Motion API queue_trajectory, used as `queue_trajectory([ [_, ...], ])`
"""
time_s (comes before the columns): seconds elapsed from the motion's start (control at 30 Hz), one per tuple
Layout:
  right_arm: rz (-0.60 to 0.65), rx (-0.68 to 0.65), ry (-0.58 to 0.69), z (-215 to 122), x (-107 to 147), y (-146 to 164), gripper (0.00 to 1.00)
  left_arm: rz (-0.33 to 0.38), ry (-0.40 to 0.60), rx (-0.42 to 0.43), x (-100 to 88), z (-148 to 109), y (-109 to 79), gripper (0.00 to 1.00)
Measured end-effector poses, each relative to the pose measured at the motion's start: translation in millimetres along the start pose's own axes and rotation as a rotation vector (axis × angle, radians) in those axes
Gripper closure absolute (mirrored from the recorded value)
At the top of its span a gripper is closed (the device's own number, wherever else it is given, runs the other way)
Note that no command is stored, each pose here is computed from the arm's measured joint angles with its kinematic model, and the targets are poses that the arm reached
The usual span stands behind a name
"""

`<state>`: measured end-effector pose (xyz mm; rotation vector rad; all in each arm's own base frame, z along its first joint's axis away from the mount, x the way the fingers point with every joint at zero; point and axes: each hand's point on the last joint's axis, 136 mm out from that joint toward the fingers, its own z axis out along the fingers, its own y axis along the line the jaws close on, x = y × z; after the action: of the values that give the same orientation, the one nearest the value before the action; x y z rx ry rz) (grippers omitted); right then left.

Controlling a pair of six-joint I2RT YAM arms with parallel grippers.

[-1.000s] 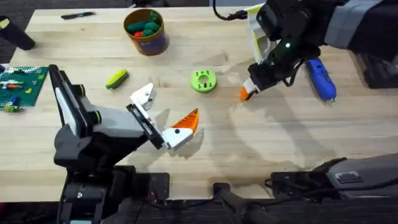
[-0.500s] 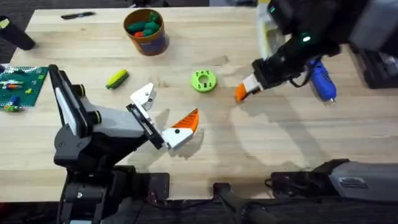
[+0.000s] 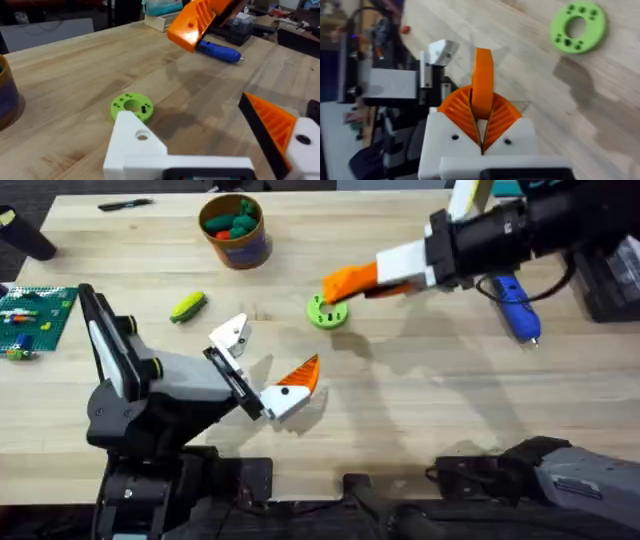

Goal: Pick up the gripper from the table and insert it into the empty holder that is missing its gripper. Then pick up a screw, insert it into the mounting hole, and use the screwdriver to tighten it. Finally, clean up the table by picking up the vegetable and placing it into the bucket.

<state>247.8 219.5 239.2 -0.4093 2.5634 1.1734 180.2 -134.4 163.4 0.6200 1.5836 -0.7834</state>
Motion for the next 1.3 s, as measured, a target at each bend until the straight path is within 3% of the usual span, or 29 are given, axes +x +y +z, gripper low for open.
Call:
queue_trajectory([
  [0.23, -0.015, -0.201, 0.106, 12.6, 10.4, 20.8, 0.994, -0.001, 0.003, 0.036, 0.8, -0.1, -6.2, 0.112],
  [0.47, -0.009, -0.288, 0.209, 20.0, 28.5, 22.0, 0.994, -0.003, 0.01, 0.115, 2.6, -1.0, -19.5, 0.112],
  [0.67, -0.026, -0.32, 0.224, 20.9, 32.3, 23.8, 0.994, -0.011, 0.019, 0.175, 4.7, -2.5, -29.6, 0.113],
  [0.9, -0.06, -0.49, 0.223, 34.4, 51.7, 21.4, 0.994, -0.014, 0.023, 0.203, 5.6, -3.4, -34.4, 0.112],
  [0.97, -0.002, -0.547, 0.25, 45.3, 61.7, 12.9, 0.994, -0.015, 0.024, 0.214, 5.8, -3.8, -36.2, 0.112],
  [1.3, 0.142, -0.7, 0.344, 74.8, 62.9, 7.2, 0.994, -0.017, 0.026, 0.231, 6.3, -4.5, -39.1, 0.113],
])
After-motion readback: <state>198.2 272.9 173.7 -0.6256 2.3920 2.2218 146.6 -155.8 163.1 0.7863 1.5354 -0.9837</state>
